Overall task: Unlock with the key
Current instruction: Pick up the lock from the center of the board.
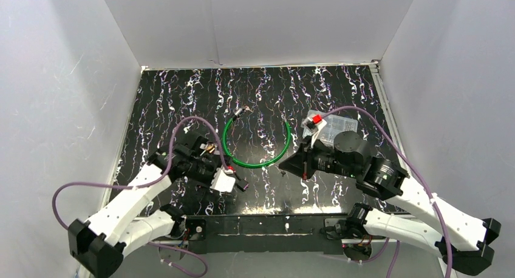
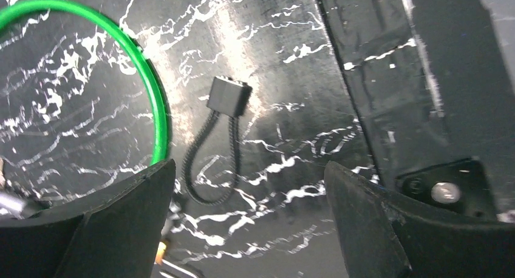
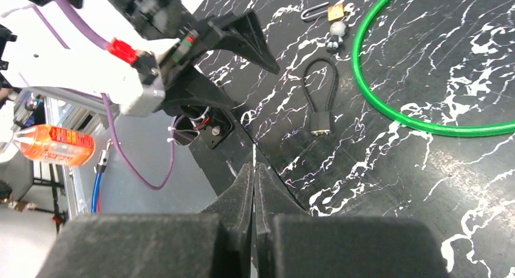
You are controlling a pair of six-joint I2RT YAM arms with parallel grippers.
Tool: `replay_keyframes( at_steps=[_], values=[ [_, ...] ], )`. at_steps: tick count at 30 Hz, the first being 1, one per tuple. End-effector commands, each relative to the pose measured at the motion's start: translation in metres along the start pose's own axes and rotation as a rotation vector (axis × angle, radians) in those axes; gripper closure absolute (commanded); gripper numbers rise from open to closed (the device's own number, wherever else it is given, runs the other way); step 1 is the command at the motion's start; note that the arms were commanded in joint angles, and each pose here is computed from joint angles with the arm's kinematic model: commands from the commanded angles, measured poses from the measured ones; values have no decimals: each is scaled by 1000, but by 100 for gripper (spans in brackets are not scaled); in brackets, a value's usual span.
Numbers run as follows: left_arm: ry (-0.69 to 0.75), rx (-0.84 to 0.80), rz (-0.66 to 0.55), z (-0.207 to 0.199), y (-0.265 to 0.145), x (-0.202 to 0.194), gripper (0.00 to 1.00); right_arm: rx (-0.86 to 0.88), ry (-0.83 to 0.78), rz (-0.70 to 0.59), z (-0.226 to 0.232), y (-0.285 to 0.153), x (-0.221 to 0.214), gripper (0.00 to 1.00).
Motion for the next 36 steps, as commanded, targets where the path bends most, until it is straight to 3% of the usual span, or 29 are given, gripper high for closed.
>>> replay_keyframes(
  at_steps=[1,5,14,22,31,36],
  values=[
    [247,-37,-49,26,28,-2,6,-46,31,-103,-3,-15,7,99],
    [323,-145,-47,39,52,-7,4,-64,35,-124,-6,-23,3,99],
    [323,-329,14,64,104,-25,6,-75,23,-187,-7,-33,9,99],
    [298,-336,61,74,124,-39,24,-65,17,-215,-4,-41,17,99],
    [276,-325,89,64,127,-50,68,-65,17,-218,-3,-44,20,99],
    [245,-283,100,63,127,-50,75,-72,21,-214,-4,-44,18,99]
  ],
)
Point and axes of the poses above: each gripper's point midway between its finger pads, its own y axis out along the fingers, its own z axis along the line the jaws close on, x = y × z, the point moved 7 cm from there along -y, back along the fingers, and after that the axes turned 2 degrees about -y, right-handed, at the moved point
